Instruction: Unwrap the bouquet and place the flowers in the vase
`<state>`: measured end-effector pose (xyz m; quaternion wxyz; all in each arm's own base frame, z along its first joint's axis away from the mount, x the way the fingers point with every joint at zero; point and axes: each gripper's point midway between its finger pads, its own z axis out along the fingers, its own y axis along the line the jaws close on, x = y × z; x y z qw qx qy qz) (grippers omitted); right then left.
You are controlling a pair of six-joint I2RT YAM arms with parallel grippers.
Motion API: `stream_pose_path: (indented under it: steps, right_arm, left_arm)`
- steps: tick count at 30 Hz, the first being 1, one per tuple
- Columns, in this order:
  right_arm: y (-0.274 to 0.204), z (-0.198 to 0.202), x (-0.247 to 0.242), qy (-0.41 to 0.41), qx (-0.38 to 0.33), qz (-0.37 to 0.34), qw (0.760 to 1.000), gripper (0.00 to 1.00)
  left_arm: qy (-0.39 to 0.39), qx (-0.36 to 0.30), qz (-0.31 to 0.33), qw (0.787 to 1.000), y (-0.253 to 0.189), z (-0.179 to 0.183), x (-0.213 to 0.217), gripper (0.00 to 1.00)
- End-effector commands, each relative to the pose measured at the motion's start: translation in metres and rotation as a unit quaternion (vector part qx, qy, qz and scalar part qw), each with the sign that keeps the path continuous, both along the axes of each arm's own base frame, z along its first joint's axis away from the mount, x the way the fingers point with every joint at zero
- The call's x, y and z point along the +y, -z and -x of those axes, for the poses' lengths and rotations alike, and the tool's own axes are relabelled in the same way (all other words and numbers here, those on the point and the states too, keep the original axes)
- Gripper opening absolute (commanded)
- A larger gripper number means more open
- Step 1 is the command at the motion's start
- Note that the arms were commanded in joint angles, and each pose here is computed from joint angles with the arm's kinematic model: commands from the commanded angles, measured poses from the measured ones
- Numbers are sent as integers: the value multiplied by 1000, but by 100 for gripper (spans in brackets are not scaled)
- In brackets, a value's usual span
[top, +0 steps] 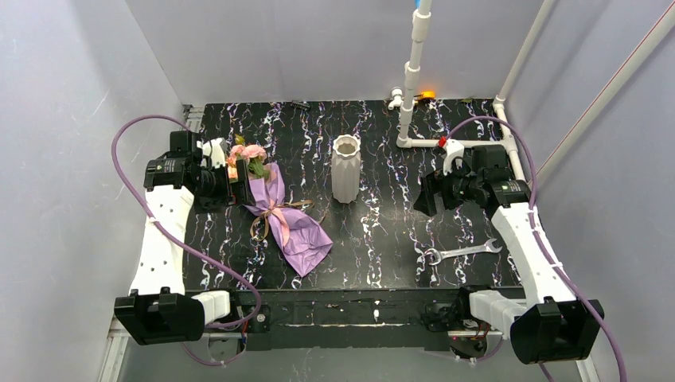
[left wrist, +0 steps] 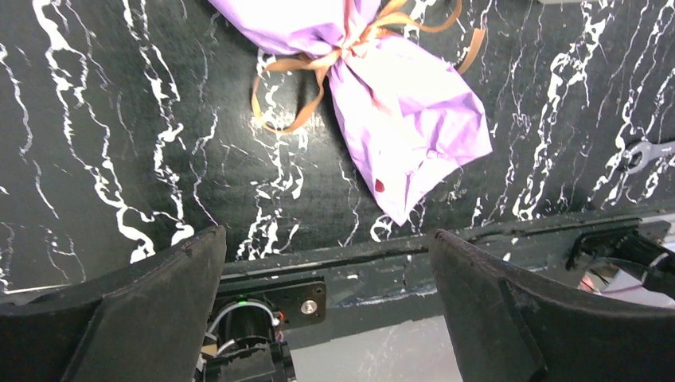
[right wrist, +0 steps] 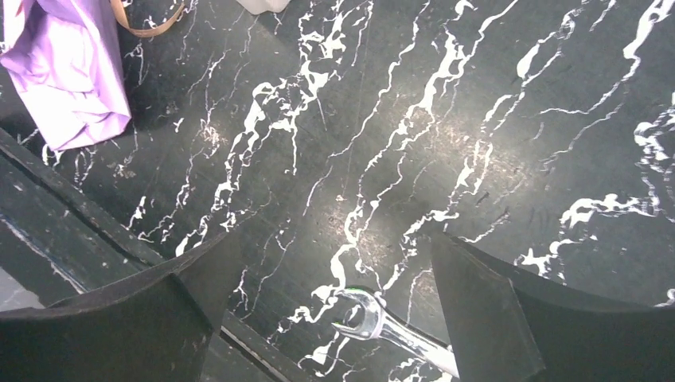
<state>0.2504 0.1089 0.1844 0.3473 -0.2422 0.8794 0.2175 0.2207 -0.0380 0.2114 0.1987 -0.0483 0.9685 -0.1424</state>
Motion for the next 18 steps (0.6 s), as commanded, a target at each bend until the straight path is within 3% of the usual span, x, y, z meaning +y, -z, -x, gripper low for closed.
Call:
stream_pose_path:
  steps: [1,6,10,18]
  right_arm:
    - [-2,-17,23,-4,-14,-65,998,100]
    - [20,-24,55,8,-12,-121,993,100]
    - [33,-31,78,-16,-84,-84,993,100]
    - [42,-34,126,-35,-208,-88,973,96]
  left_arm:
    - [9,-56,-28,998,-10,-12,9,100]
    - [18,-74,-31,997,-15,-17,9,100]
    - [8,-78,-23,997,-19,-19,7,100]
    - [-6,-68,-9,998,-26,-26,4,100]
